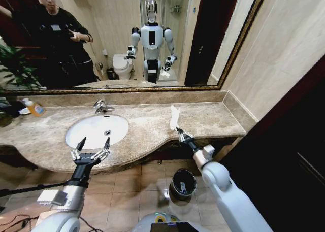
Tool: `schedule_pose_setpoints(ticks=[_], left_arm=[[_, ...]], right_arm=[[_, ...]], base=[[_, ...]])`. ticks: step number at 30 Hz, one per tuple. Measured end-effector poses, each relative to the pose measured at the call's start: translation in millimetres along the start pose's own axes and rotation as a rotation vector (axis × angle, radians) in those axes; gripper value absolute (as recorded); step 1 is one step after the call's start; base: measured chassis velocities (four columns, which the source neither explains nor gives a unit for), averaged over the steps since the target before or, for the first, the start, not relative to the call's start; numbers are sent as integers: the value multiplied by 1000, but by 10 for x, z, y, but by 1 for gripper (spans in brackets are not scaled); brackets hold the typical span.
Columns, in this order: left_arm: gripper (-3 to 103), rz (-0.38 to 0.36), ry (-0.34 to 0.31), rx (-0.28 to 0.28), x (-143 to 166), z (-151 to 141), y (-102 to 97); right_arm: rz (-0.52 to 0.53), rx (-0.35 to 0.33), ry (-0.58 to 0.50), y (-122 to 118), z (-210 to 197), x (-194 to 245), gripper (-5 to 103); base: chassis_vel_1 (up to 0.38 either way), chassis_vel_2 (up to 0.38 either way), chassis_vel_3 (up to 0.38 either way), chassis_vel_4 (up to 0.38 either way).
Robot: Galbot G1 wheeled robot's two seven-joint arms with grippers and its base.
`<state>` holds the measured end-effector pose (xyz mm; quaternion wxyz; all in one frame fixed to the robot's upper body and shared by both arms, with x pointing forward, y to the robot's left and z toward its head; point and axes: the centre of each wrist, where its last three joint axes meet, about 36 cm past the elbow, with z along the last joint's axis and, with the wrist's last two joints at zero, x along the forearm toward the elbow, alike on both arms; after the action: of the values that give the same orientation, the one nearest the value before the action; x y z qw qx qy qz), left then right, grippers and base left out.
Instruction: Pick up the trash from the sink and place it in the trash bin.
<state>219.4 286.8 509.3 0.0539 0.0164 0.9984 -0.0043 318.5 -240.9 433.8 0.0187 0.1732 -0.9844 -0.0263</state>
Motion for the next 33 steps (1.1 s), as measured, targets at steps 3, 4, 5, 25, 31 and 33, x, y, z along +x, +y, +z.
schedule_pose_setpoints(ticks=[3, 4, 5, 25, 31, 33], left_arm=[[100, 0, 0, 0, 0, 0, 0], [100, 0, 0, 0, 0, 0, 0], [100, 0, 0, 0, 0, 0, 0], [100, 0, 0, 0, 0, 0, 0], [100, 0, 0, 0, 0, 0, 0], [100, 0, 0, 0, 0, 0, 0]], right_arm=[[34, 4, 4, -72, 191, 387, 0], [44, 0, 9, -58, 260, 533, 0], [44, 0, 9, -58, 260, 533, 0], [207, -103, 328, 39, 1788, 683, 0], [245, -125, 448, -115, 2402, 520, 0], [255, -121, 472, -143, 2520, 514, 0]], base=[[0, 0, 0, 0], [0, 0, 0, 0], [0, 0, 0, 0], [0, 0, 0, 0], [0, 0, 0, 0], [0, 0, 0, 0]])
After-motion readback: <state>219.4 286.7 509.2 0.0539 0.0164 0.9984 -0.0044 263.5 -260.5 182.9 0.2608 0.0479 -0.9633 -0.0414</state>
